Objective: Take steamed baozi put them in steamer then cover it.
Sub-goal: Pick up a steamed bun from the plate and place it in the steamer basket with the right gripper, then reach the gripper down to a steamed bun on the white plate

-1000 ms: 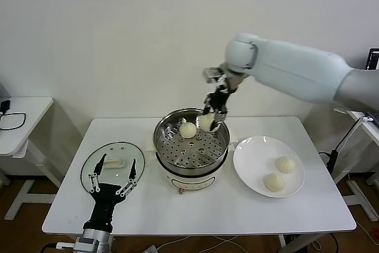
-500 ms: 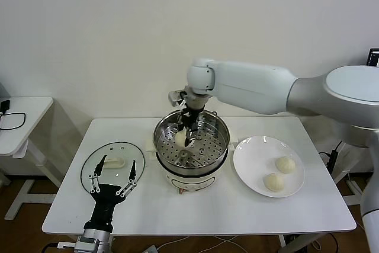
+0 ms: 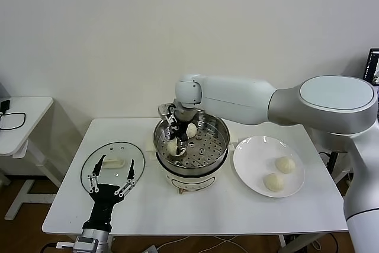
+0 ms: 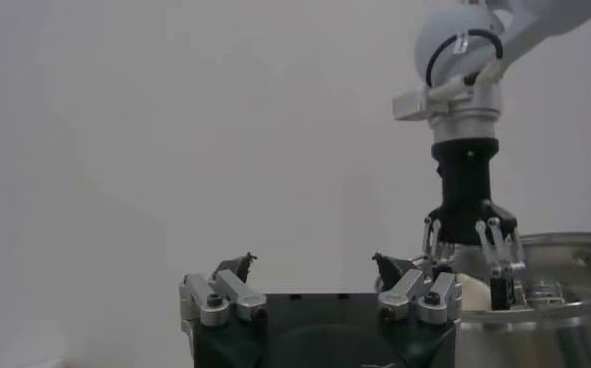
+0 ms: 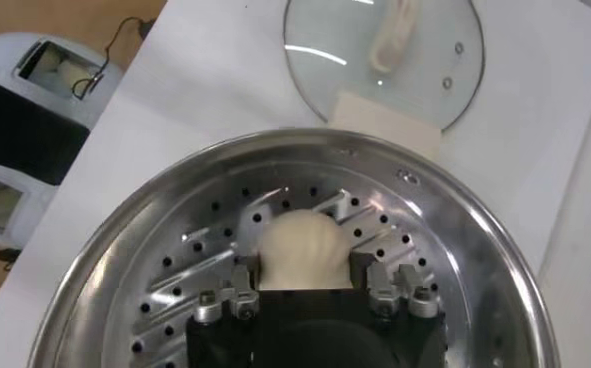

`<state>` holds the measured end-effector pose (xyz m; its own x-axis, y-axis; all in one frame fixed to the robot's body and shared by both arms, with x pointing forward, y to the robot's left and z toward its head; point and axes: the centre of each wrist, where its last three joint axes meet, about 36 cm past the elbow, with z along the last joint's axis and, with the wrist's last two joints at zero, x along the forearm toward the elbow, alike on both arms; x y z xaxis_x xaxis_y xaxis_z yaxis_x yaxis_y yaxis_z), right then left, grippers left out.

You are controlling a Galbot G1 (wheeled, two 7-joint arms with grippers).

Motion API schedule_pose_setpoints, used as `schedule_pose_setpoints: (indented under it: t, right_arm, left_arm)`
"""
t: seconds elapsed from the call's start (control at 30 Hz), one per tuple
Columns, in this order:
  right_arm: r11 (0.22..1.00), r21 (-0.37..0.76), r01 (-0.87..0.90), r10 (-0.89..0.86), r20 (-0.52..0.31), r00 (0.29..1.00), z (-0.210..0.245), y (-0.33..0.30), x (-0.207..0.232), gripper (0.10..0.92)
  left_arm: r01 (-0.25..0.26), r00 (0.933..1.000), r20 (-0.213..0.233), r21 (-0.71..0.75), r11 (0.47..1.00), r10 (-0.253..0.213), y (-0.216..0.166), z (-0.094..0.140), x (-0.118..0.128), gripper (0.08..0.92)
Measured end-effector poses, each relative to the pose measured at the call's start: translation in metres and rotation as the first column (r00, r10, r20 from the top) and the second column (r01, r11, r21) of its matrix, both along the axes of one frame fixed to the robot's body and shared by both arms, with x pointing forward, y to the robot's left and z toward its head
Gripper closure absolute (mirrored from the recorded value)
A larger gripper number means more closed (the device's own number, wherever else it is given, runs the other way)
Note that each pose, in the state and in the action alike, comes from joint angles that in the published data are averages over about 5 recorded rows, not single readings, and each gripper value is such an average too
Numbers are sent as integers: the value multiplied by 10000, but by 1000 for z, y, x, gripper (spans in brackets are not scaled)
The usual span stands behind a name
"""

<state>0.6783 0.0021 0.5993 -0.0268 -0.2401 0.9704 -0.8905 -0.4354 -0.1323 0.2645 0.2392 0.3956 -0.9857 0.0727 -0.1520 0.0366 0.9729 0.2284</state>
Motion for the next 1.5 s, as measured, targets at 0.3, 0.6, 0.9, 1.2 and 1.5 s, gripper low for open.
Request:
schedule_pose_setpoints:
  t: [0.3, 0.6, 0.9, 1.2, 1.5]
  right_arm:
    - [9999, 115, -35, 34, 104, 9999, 3, -4, -3, 201]
    - [9996, 165, -231, 223, 440, 9988, 51, -48, 0, 200]
    - [9989, -217, 419, -407, 526, 9978, 100, -178, 14, 200]
    - [9860, -793, 1469, -1481, -91, 9889, 63, -305, 10, 200]
    - [9754, -1251, 1816, -1946, -1006, 9757, -18, -358, -2, 200]
  left_arm:
    - [-29, 10000, 11, -7, 10000, 29, 0, 0, 0, 177]
    - [-39, 10000, 58, 34, 10000, 39, 2, 3, -1, 177]
    - [43, 9999, 91, 19, 10000, -43, -2, 6, -2, 177]
    - [43, 10000, 88, 41, 10000, -43, -3, 8, -5, 177]
    - [57, 10000, 7, 93, 9999, -57, -4, 5, -7, 177]
